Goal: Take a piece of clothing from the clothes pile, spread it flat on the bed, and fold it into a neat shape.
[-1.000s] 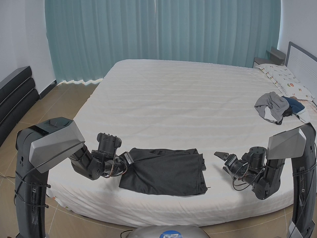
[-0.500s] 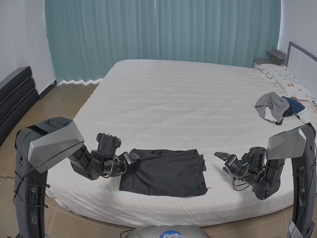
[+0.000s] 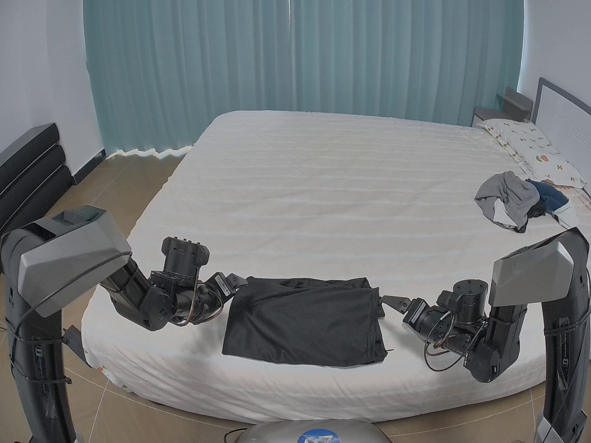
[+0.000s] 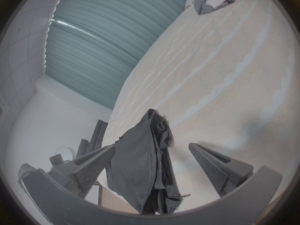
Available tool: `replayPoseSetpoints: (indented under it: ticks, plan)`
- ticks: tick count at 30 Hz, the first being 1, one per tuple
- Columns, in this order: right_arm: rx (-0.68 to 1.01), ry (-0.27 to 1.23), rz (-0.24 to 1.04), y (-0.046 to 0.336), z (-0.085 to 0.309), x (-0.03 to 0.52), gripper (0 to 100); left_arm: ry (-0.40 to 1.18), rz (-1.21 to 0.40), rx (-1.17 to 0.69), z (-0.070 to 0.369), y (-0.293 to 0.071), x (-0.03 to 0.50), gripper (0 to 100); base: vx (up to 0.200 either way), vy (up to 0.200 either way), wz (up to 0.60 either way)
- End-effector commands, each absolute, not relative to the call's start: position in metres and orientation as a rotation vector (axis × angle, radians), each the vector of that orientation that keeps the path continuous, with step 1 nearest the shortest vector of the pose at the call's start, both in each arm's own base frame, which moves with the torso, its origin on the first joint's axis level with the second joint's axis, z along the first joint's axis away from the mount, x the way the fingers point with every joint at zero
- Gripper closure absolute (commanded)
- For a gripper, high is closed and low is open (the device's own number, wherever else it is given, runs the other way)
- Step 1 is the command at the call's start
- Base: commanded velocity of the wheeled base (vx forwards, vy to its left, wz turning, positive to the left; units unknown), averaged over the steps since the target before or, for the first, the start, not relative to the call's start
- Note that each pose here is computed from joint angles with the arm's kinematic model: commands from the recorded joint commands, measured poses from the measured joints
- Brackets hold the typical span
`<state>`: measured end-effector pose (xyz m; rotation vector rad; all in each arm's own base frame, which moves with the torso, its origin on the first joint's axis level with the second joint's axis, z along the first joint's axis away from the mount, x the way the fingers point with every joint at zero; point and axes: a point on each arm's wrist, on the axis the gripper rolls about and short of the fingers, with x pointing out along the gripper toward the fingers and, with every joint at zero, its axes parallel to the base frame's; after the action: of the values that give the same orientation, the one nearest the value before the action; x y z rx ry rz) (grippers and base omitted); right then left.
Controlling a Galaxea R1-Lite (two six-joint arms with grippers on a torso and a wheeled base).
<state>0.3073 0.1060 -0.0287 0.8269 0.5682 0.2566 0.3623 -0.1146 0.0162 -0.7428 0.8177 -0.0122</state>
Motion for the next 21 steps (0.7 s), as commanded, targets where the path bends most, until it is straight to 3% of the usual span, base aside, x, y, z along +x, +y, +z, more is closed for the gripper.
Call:
replayPoseSetpoints:
  ticks: [1, 11, 17, 21]
  plan:
    - [0.780, 0.515, 0.299, 0.108, 0.004, 0.288, 0, 0.745, -0.001, -0.765, 0.055, -0.094, 0.338, 0, 0.000, 0.000, 0.00]
    - [0.699, 0.360, 0.328, 0.097, 0.072, 0.227, 0, 0.514, 0.007, -0.774, 0.126, -0.068, 0.281, 0, 0.000, 0.000, 0.00]
    - [0.539, 0.170, 0.355, 0.070, 0.116, 0.168, 0, 0.332, -0.077, -0.765, 0.178, -0.052, 0.217, 0, 0.000, 0.000, 0.00]
    - [0.480, 0.082, 0.294, 0.057, 0.136, 0.143, 0, 0.239, -0.045, -0.678, 0.187, -0.042, 0.184, 0, 0.000, 0.000, 0.00]
